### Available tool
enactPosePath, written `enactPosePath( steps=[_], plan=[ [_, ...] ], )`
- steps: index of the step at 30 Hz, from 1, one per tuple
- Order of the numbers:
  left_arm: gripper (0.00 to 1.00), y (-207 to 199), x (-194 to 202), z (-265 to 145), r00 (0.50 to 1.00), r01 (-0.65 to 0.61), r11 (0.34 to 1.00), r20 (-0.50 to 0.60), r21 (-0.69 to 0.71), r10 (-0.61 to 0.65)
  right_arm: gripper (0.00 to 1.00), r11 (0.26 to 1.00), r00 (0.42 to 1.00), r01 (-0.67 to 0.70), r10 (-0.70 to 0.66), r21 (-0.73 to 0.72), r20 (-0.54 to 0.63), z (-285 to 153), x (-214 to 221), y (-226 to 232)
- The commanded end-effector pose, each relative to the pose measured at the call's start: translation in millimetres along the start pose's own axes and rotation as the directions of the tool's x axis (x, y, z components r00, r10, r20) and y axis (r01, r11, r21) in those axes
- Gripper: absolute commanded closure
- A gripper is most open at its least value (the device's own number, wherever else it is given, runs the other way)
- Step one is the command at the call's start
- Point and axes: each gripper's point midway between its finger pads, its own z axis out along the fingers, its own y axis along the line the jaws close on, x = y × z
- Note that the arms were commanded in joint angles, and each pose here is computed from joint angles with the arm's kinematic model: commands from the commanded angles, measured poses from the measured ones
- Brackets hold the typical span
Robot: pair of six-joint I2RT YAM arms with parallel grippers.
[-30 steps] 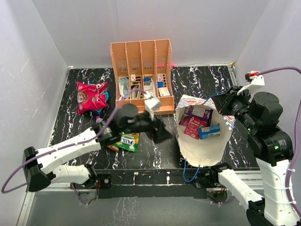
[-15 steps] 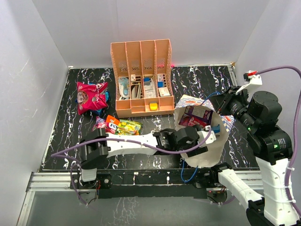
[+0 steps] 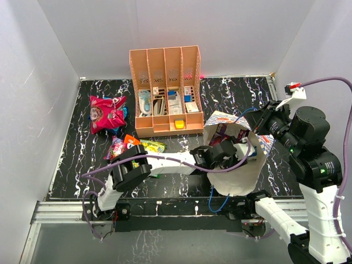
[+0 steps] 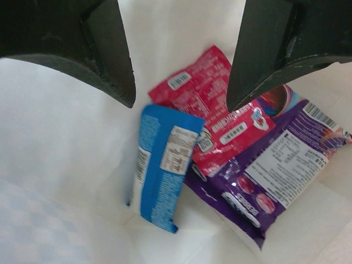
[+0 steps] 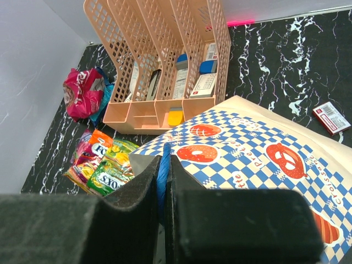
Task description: Take the snacks out of the paper bag
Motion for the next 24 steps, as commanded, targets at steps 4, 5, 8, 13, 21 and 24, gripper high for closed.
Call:
enactPosePath(
  steps=[4, 5, 8, 13, 21, 24],
  plan=[
    [0.21, 7, -32, 26, 0.986, 0.118, 0.993, 0.120, 0.013, -0.119, 0.92, 0.999, 0.995, 0.009, -0.004, -0.048, 0.104, -8, -29, 15],
    [0.20, 5, -33, 29, 0.984, 0.123, 0.992, 0.129, 0.018, -0.124, 0.92, 0.999, 0.995, 0.010, -0.004, -0.049, 0.104, -8, -29, 15],
    [0.19, -2, -28, 41, 0.985, 0.116, 0.992, 0.126, 0.041, -0.121, 0.92, 0.999, 0.994, 0.010, -0.005, -0.051, 0.106, -9, -31, 16],
    [0.18, -7, -14, 57, 0.991, 0.074, 0.996, 0.106, 0.046, -0.078, 0.93, 0.999, 0.994, 0.013, -0.007, -0.049, 0.107, -10, -32, 16],
    [0.27, -19, 14, 63, 0.998, 0.020, 0.996, 0.050, 0.086, -0.025, 0.92, 0.999, 0.995, 0.014, -0.010, -0.042, 0.104, -9, -31, 14],
    [0.39, -19, 19, 62, 0.999, 0.019, 0.996, 0.034, 0.085, -0.022, 0.92, 0.999, 0.994, 0.014, -0.010, -0.041, 0.105, -9, -32, 14]
  ],
)
